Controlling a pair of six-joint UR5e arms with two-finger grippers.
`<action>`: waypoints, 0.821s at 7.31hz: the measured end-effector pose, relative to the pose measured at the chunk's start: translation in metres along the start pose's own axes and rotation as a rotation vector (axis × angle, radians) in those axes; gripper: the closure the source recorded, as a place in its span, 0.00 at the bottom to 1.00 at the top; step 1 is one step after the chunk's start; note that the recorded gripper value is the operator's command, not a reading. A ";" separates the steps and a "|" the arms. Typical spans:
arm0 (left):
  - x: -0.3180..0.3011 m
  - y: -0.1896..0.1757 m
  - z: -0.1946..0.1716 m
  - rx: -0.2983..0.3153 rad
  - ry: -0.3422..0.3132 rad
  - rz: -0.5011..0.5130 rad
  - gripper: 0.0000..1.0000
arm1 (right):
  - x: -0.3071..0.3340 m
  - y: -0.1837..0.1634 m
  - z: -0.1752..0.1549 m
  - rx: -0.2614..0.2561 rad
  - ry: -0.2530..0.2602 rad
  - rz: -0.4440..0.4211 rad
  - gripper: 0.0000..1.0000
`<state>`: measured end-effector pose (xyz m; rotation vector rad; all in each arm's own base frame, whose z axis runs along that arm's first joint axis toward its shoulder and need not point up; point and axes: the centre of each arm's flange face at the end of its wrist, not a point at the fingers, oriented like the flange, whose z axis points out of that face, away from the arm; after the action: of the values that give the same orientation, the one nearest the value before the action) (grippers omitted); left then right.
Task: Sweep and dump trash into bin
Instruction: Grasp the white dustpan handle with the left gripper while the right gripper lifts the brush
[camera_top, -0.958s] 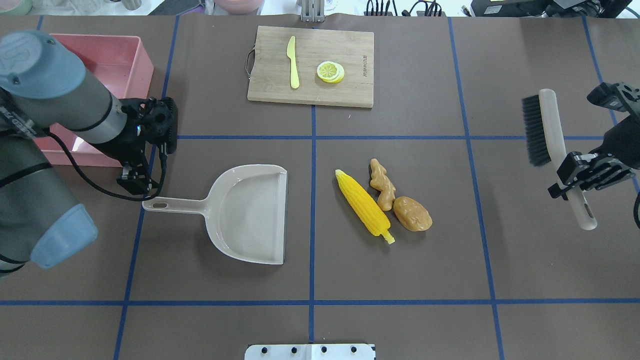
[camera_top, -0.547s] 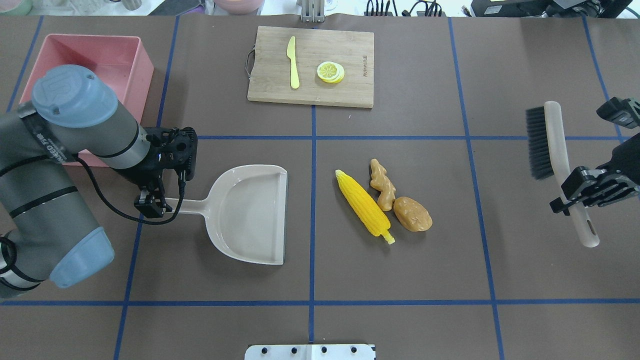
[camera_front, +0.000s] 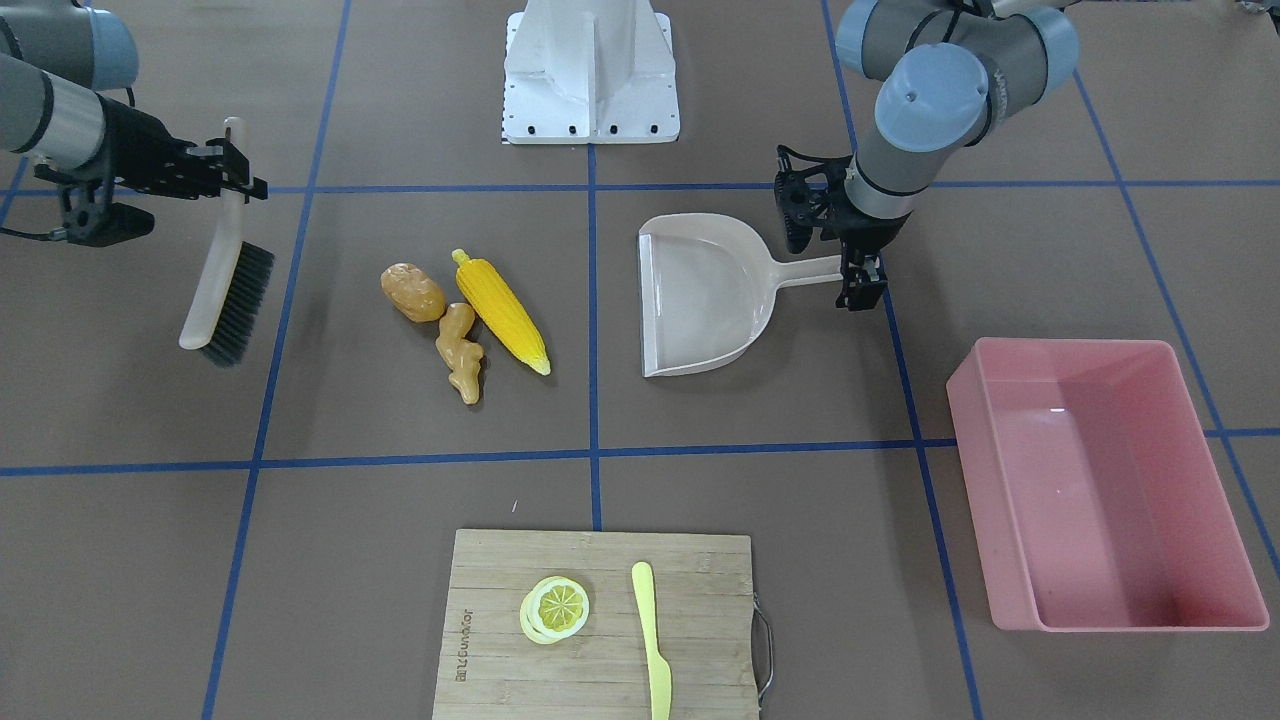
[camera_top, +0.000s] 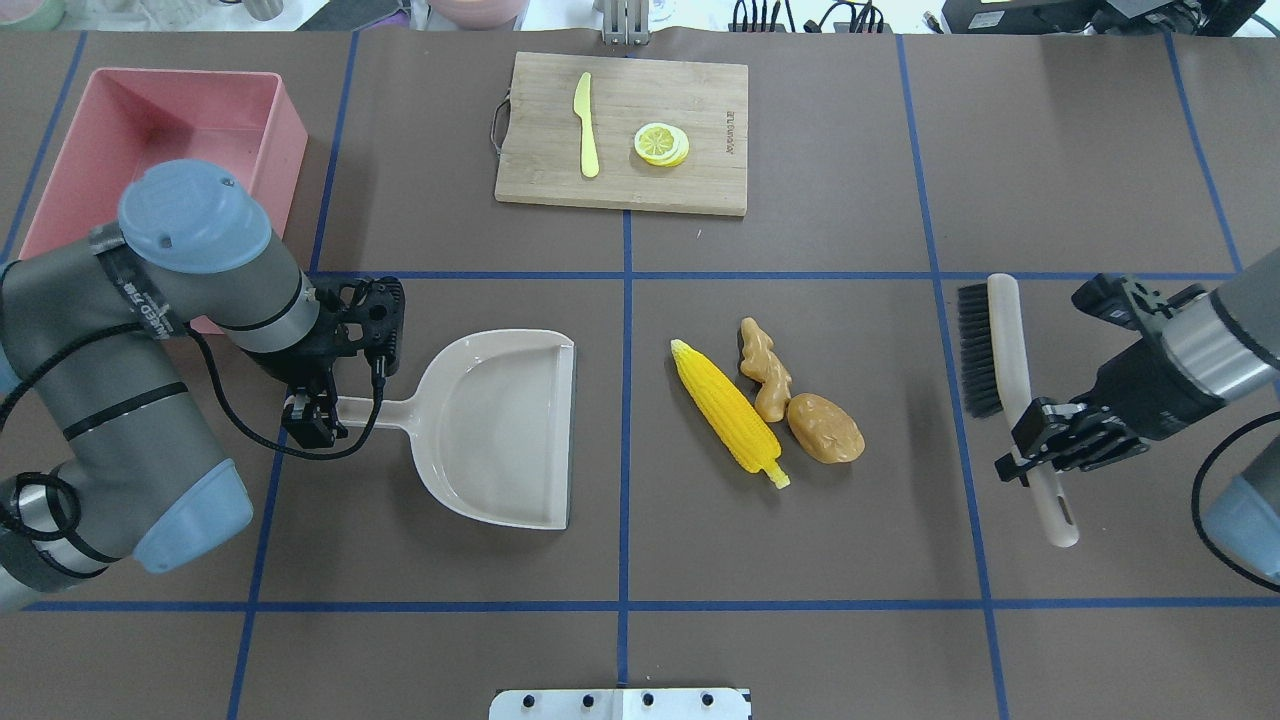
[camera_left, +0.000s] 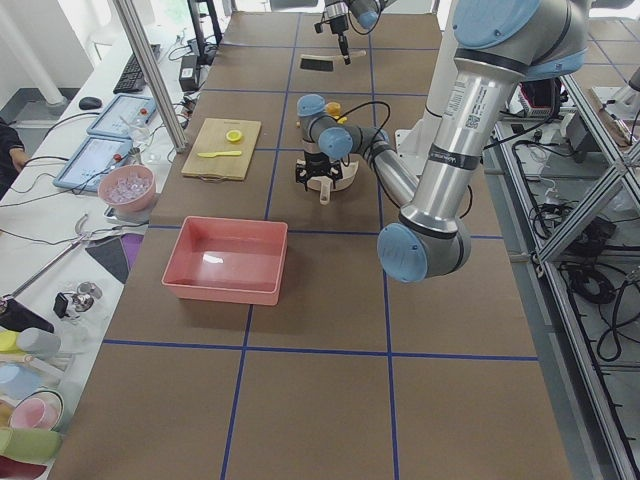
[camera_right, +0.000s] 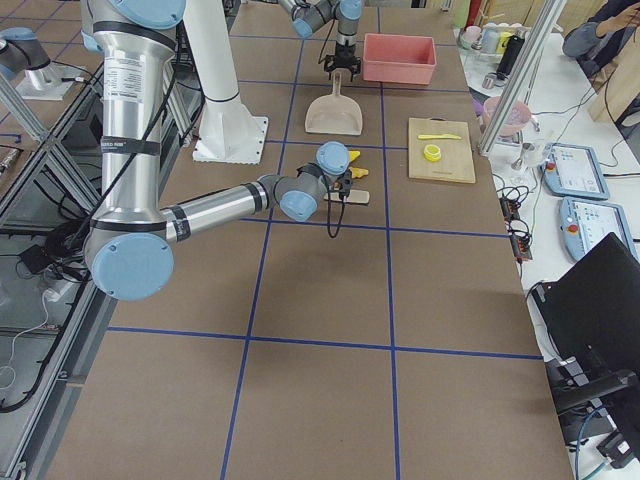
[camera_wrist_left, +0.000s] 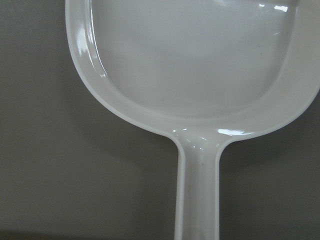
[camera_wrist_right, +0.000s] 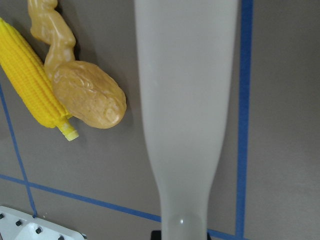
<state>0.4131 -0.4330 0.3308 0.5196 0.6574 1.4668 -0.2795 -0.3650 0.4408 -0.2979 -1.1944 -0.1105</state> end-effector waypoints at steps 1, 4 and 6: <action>0.006 -0.007 0.009 0.002 0.012 0.016 0.01 | -0.010 0.004 0.025 -0.003 0.000 -0.004 1.00; 0.011 -0.015 0.030 0.015 0.023 0.044 0.01 | -0.019 0.012 0.048 -0.038 -0.009 -0.008 1.00; 0.008 -0.014 0.040 0.023 0.020 0.054 0.48 | -0.023 0.018 0.059 -0.069 -0.009 -0.013 1.00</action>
<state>0.4503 -0.4225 0.3493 0.5446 0.6820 1.5182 -0.3367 -0.3329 0.4359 -0.3515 -1.2029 -0.1627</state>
